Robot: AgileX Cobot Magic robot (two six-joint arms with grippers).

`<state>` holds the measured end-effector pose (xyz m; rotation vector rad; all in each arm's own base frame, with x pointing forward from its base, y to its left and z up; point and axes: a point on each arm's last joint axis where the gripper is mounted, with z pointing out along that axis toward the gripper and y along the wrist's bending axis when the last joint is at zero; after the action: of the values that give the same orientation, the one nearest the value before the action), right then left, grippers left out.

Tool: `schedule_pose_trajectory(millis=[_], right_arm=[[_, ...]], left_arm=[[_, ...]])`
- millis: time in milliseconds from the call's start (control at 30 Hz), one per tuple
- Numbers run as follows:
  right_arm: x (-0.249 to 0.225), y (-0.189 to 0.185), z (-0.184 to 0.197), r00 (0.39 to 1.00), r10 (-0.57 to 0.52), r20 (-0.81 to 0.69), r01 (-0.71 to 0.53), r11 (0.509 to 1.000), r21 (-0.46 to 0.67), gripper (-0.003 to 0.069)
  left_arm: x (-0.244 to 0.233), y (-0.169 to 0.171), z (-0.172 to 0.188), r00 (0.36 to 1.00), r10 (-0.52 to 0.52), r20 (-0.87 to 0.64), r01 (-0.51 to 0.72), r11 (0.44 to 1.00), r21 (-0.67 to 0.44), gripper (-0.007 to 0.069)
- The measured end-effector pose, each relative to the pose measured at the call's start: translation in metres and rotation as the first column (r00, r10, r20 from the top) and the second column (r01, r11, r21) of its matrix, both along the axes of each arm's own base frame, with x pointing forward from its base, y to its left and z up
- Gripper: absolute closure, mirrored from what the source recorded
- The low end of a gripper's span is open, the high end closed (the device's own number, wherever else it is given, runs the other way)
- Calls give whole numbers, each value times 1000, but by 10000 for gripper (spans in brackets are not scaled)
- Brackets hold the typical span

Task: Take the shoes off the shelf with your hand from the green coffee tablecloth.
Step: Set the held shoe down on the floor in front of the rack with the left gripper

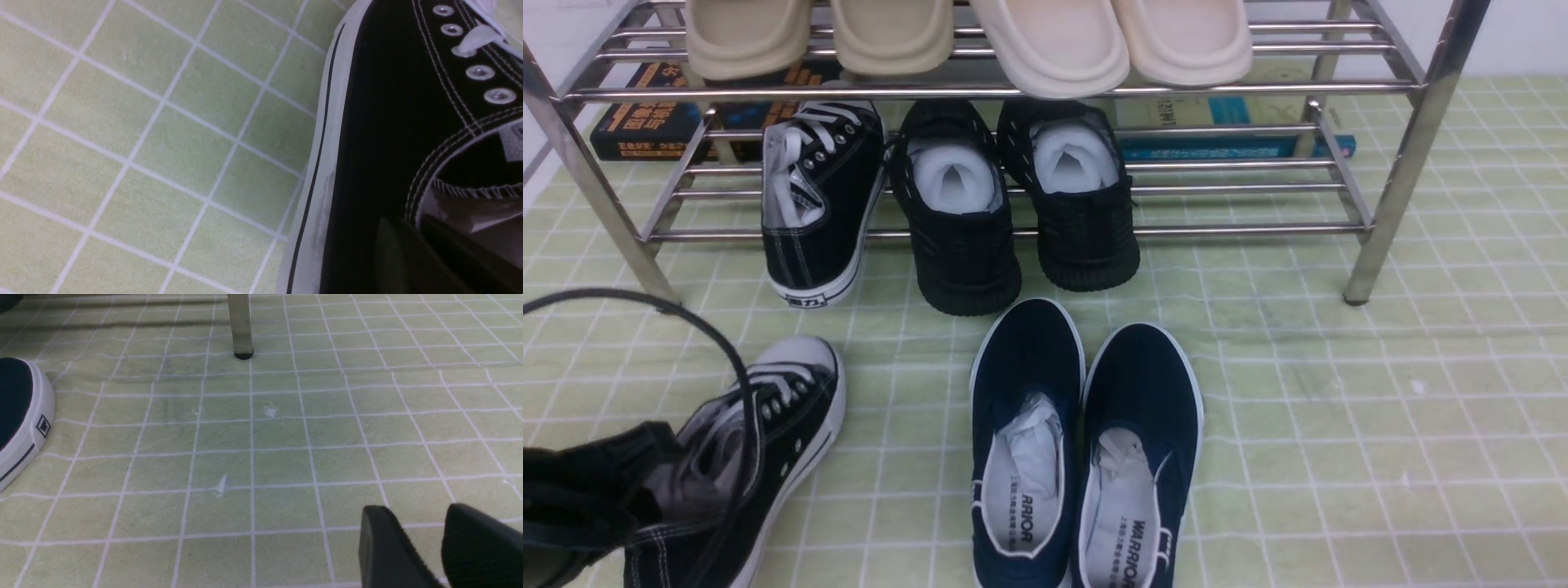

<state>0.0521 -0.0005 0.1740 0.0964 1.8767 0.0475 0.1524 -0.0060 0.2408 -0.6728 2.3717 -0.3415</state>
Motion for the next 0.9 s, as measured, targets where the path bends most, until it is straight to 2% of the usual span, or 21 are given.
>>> schedule_pose_trajectory(millis=[200,600,733,800,867,900], right_arm=[[0,0,0,1000,0,0,0,1000,0,422],[0,0,0,1000,0,0,0,1000,0,422],[0,0,0,1000,0,0,0,1000,0,422],[0,0,0,1000,0,0,0,1000,0,422],[0,0,0,1000,0,0,0,1000,0,422],[0,0,0,1000,0,0,0,1000,0,422]], left_arm=[[2,1,-8,997,21,71,-21,1000,0,603],[-2,0,-19,998,48,49,-46,998,-49,585],[-5,-1,-22,999,42,10,-42,998,-53,547],[-6,-1,-22,999,41,3,-40,998,-53,476],[-6,-1,-22,999,40,1,-40,998,-53,445],[-6,-1,-22,999,40,-1,-40,998,-53,400]])
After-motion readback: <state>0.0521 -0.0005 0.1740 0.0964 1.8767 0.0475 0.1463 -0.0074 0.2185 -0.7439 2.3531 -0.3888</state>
